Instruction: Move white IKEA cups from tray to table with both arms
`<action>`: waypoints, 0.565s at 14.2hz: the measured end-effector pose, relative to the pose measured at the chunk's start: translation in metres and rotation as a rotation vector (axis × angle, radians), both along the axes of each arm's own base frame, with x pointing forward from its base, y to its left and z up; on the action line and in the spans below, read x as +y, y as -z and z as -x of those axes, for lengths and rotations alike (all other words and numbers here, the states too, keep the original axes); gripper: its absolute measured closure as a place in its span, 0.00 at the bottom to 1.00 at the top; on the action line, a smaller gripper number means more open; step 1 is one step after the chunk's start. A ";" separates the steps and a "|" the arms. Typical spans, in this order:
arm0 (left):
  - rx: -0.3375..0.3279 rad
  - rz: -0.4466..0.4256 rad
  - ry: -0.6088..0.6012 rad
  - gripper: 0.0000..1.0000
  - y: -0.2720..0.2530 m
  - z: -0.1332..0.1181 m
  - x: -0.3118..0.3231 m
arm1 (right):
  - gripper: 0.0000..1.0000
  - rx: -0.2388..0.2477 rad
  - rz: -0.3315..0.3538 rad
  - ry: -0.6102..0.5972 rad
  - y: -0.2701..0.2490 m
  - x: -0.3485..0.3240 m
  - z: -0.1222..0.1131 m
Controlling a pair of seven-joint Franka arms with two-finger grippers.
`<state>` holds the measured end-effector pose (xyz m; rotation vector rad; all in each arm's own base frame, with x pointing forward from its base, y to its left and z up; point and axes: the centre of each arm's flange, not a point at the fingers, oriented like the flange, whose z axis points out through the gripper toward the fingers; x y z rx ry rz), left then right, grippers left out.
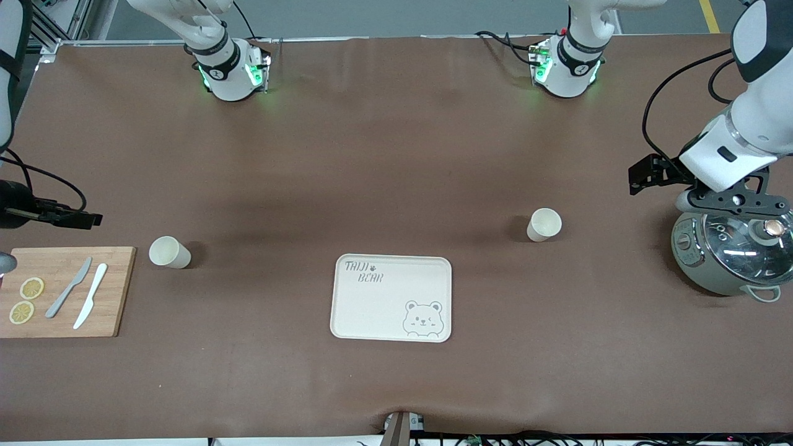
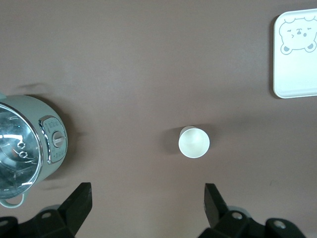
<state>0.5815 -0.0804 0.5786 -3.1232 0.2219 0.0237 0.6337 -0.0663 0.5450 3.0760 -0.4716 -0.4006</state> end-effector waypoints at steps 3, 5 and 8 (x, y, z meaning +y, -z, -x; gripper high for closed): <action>0.003 0.000 0.000 0.00 0.001 0.000 0.000 | 0.00 -0.036 -0.015 -0.060 -0.023 0.001 0.009; 0.004 0.000 0.001 0.00 0.001 0.000 0.000 | 0.00 -0.058 -0.018 -0.071 -0.039 0.001 0.020; 0.004 -0.001 0.001 0.00 0.001 0.000 -0.001 | 0.00 -0.085 -0.020 -0.079 -0.061 0.005 0.036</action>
